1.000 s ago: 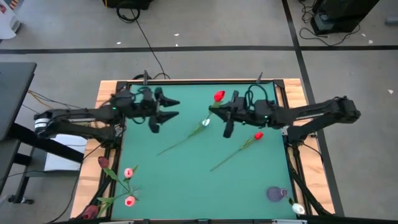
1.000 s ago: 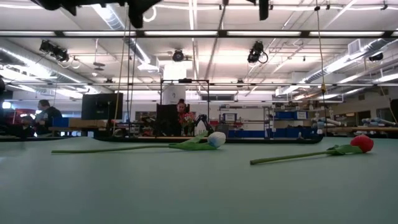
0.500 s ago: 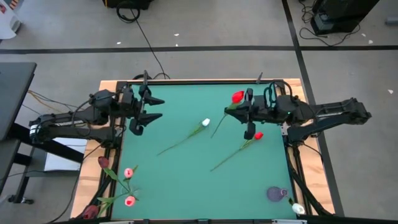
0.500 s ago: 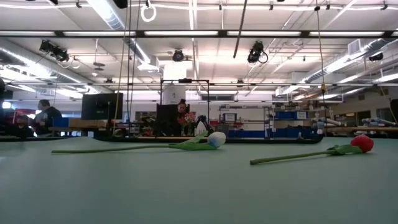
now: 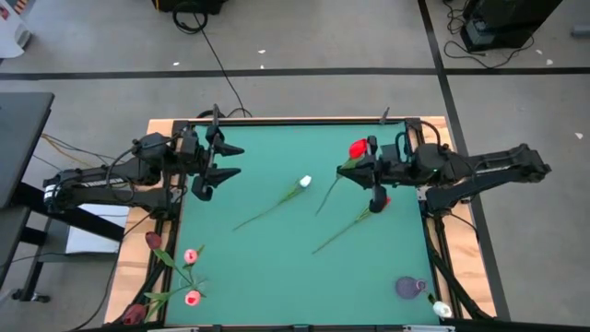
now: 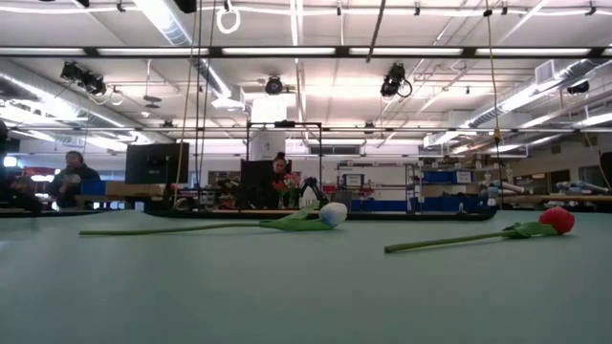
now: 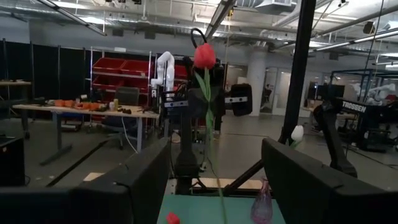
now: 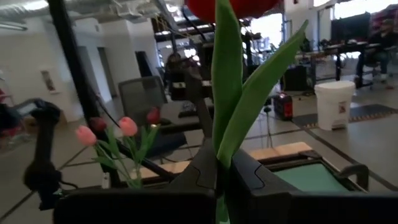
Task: Sort flowers into vase by color
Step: Put the left red flower into the violet vase
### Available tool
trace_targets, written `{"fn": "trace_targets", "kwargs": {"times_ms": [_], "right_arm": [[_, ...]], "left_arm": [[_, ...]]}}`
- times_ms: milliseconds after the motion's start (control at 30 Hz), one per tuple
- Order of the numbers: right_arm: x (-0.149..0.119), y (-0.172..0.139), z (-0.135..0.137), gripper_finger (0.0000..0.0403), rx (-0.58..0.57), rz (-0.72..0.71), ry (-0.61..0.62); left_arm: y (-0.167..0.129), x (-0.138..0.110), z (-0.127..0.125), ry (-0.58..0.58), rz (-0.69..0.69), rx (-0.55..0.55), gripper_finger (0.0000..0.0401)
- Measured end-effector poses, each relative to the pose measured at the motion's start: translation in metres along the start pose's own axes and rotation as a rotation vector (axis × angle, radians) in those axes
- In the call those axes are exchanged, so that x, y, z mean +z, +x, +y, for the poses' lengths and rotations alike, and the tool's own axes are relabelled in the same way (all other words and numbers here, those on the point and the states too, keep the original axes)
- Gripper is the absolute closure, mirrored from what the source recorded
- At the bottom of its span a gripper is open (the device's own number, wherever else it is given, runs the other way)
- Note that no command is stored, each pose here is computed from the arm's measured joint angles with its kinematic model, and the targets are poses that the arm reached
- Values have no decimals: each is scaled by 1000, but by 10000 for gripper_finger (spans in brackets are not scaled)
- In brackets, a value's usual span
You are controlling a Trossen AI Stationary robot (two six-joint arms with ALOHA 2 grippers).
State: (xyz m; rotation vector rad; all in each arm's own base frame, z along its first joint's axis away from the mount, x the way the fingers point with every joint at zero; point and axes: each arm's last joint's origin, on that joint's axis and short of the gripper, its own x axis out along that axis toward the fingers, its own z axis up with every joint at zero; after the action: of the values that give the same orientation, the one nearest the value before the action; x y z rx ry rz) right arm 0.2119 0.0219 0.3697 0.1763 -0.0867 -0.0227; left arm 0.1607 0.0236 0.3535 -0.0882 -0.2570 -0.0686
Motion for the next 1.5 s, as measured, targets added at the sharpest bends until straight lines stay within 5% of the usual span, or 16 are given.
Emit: {"fn": "trace_targets", "kwargs": {"times_ms": [267, 567, 867, 1300, 1500], "right_arm": [[10, -36, 4, 387, 123, 55, 12], [14, -98, 5, 387, 450, 250, 215], [22, -151, 4, 387, 734, 266, 254], [0, -152, 7, 388, 817, 359, 220], [-13, -143, 13, 388, 900, 293, 207]], "left_arm": [[0, 0, 0, 0, 0, 0, 142], [0, 0, 0, 0, 0, 0, 142], [0, 0, 0, 0, 0, 0, 142], [0, 0, 0, -1, 0, 1, 142], [0, 0, 0, 0, 0, 1, 142]]}}
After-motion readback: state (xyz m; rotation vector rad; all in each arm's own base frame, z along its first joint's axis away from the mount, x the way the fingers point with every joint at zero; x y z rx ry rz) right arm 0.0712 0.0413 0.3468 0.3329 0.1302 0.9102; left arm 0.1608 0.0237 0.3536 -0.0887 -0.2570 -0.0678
